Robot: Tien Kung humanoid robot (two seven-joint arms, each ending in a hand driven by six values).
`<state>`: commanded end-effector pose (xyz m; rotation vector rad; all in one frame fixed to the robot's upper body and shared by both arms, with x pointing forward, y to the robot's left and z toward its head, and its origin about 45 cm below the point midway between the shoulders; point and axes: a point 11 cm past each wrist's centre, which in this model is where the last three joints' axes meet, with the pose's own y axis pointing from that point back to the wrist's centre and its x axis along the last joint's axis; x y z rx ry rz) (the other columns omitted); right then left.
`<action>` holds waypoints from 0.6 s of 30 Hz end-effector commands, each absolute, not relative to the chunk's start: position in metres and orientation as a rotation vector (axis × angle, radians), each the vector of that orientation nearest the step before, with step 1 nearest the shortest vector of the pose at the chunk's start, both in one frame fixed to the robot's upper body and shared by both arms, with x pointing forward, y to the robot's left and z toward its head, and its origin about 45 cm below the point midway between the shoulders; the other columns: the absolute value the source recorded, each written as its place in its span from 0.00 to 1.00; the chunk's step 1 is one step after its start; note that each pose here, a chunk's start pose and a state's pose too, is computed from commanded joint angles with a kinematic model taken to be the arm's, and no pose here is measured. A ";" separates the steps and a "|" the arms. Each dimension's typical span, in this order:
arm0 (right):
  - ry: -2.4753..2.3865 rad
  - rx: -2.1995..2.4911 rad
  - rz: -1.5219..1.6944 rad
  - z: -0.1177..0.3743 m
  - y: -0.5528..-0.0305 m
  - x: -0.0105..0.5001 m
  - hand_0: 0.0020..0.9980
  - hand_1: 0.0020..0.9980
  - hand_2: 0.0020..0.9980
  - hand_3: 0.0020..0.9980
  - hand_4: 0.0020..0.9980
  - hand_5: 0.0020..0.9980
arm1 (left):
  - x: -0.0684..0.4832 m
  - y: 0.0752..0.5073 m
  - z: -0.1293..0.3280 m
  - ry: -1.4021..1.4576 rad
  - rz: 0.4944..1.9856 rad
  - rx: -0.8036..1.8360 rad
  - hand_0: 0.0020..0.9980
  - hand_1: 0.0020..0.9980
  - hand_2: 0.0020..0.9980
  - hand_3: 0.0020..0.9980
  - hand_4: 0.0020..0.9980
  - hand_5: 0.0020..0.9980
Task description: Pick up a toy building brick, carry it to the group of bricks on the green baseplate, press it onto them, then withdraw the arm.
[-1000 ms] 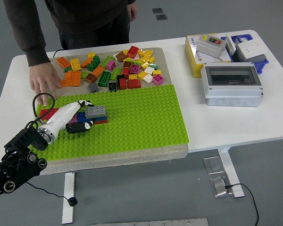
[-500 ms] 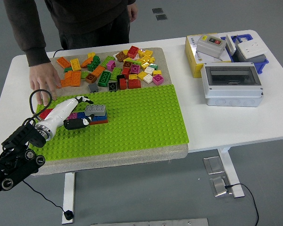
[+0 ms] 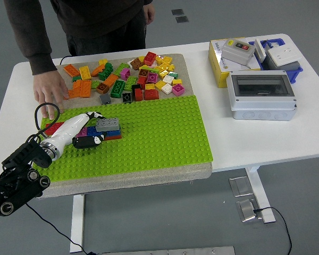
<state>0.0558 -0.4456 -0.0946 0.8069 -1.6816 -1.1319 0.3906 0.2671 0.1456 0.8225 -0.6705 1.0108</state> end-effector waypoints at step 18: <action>-1.683 0.805 -1.132 -0.094 -0.447 0.056 0.65 0.62 0.59 0.60 0.64 1.00 | 0.392 0.271 0.155 -0.672 1.015 0.811 1.00 0.97 0.95 0.75 0.63 0.34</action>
